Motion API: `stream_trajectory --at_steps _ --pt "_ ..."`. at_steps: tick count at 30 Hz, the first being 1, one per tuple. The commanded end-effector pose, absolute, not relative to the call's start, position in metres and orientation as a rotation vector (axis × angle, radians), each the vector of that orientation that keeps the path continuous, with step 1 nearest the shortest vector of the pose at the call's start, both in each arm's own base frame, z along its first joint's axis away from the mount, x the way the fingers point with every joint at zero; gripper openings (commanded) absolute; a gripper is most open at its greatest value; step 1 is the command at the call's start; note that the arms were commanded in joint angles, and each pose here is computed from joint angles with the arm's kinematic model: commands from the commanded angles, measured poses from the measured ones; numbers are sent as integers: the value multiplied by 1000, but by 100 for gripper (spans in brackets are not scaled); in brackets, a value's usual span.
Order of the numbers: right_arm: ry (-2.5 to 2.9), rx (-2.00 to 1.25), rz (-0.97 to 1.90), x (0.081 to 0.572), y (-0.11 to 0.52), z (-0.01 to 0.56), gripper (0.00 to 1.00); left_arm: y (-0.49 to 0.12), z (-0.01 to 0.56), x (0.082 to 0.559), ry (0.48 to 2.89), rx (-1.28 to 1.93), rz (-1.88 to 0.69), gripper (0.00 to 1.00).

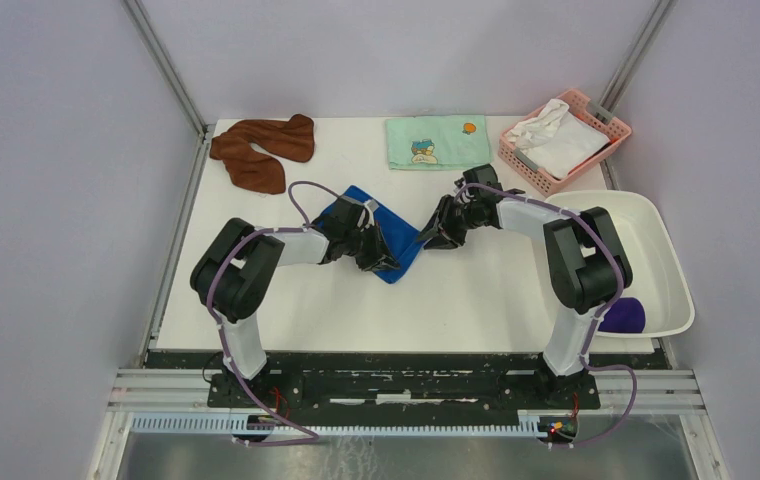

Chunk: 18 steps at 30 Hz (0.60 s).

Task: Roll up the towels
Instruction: Roll the towel at the center of the board.

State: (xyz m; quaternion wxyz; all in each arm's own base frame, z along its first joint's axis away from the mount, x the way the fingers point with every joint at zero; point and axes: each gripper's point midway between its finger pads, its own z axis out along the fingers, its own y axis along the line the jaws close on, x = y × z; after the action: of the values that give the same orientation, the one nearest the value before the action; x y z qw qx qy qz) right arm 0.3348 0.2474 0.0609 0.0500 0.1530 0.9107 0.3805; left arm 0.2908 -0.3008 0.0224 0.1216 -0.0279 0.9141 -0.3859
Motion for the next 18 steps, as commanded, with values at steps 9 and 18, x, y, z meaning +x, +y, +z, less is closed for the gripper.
stream_trajectory --at_steps 9,18 --pt "2672 567 1206 364 258 65 33 -285 11 298 2686 -45 -986 3" --pt "2698 682 1004 374 242 24 25 -284 13 298 2685 -44 -971 4"
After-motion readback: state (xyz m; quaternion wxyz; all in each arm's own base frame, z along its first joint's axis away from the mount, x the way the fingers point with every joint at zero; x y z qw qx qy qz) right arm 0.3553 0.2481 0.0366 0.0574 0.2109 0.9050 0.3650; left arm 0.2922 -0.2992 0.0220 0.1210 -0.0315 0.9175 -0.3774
